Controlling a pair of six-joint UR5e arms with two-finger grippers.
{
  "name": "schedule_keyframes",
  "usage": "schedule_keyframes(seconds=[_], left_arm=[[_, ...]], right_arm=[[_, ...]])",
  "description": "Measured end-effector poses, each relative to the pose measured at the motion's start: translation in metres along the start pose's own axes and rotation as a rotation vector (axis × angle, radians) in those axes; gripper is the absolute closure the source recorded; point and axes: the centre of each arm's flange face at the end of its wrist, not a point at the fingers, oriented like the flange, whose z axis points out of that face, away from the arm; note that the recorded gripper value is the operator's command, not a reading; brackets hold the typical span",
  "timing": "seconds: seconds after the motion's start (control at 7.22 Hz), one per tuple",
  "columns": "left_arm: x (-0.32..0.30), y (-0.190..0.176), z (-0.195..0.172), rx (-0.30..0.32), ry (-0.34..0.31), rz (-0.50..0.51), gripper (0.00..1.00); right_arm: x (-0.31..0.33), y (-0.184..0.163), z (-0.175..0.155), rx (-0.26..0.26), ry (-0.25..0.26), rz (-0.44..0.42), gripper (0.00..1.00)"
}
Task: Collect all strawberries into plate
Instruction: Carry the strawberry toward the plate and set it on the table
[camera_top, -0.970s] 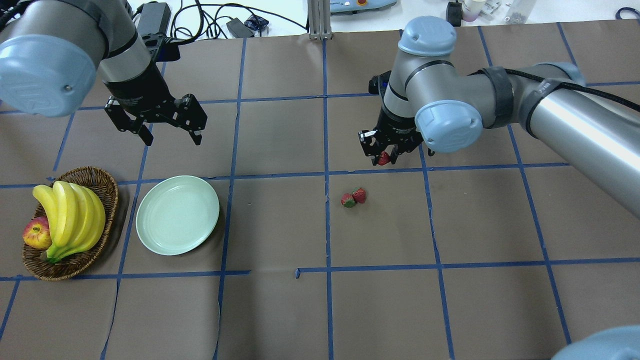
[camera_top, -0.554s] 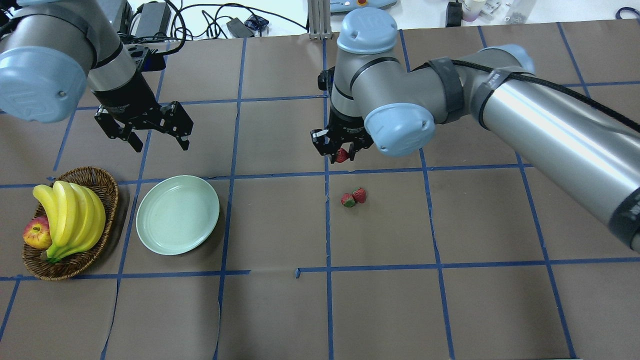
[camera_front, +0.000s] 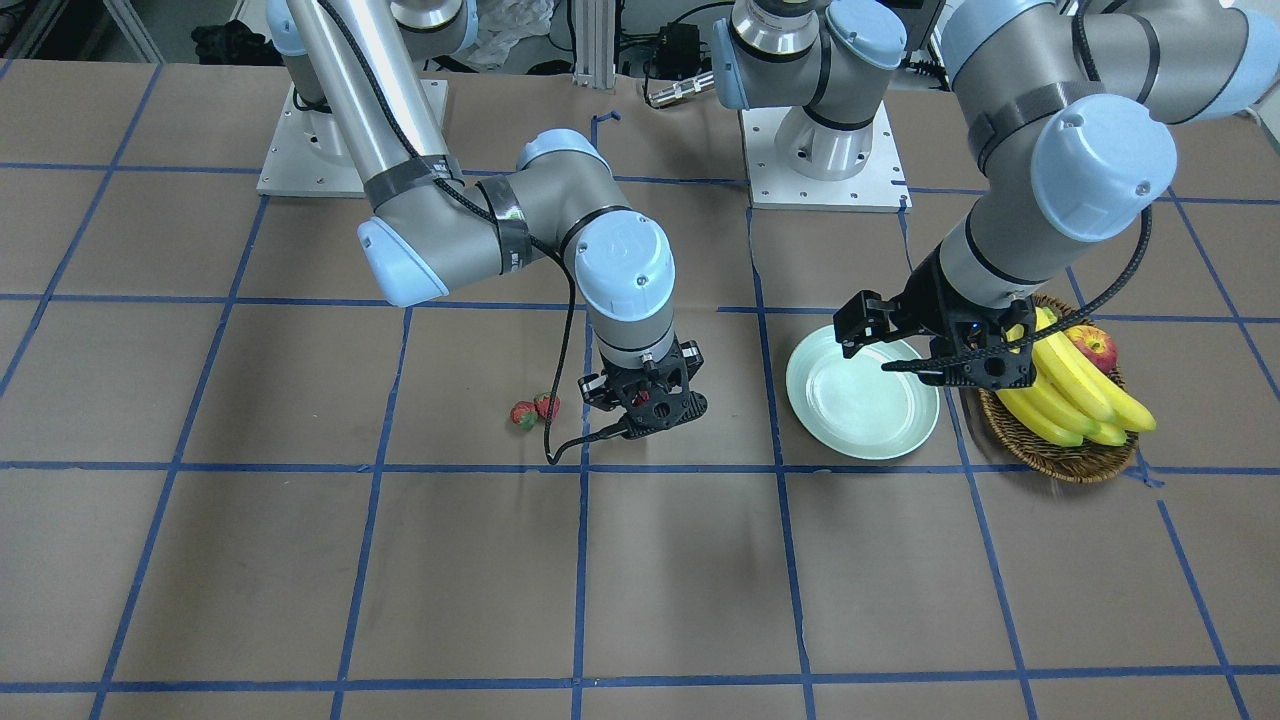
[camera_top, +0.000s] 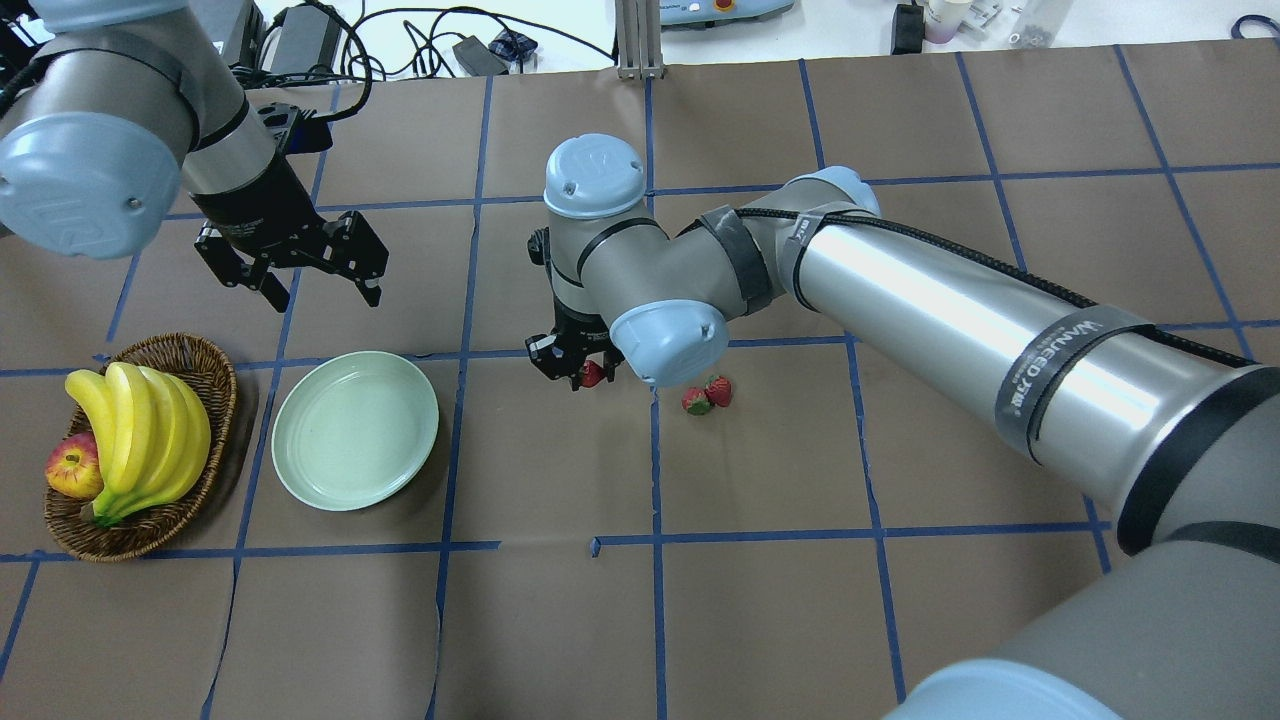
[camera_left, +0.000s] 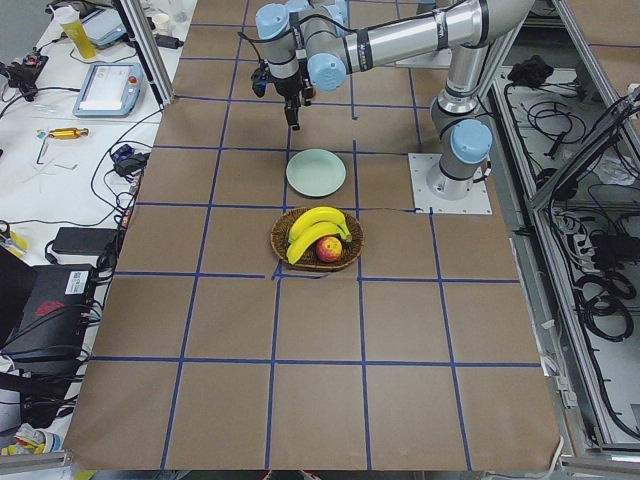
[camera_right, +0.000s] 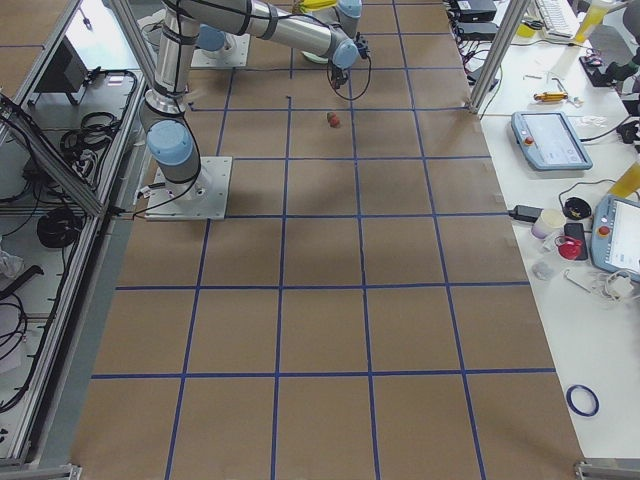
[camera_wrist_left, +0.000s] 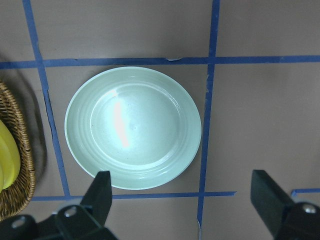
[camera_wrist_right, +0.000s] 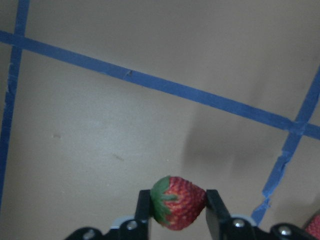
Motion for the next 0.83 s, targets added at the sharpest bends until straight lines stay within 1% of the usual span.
schedule_keyframes(seconds=[0.14, 0.28, 0.55, 0.69, 0.83], left_arm=[[0.000, 0.000, 0.001, 0.000, 0.000, 0.000, 0.00], [0.000, -0.001, 0.001, -0.001, 0.000, 0.001, 0.00], [0.000, -0.001, 0.002, -0.003, 0.000, 0.001, 0.00], [0.000, -0.001, 0.002, -0.002, 0.000, 0.000, 0.00], [0.000, -0.002, 0.002, 0.002, -0.001, -0.001, 0.00]], right_arm=[[0.000, -0.001, 0.010, -0.015, -0.003, -0.001, 0.00], [0.000, 0.000, 0.017, -0.028, -0.012, -0.001, 0.00], [-0.003, 0.001, 0.014, -0.035, -0.026, -0.003, 0.00], [-0.007, 0.004, -0.003, -0.011, -0.023, -0.009, 0.00], [-0.005, 0.006, -0.030, 0.035, -0.004, -0.025, 0.00]])
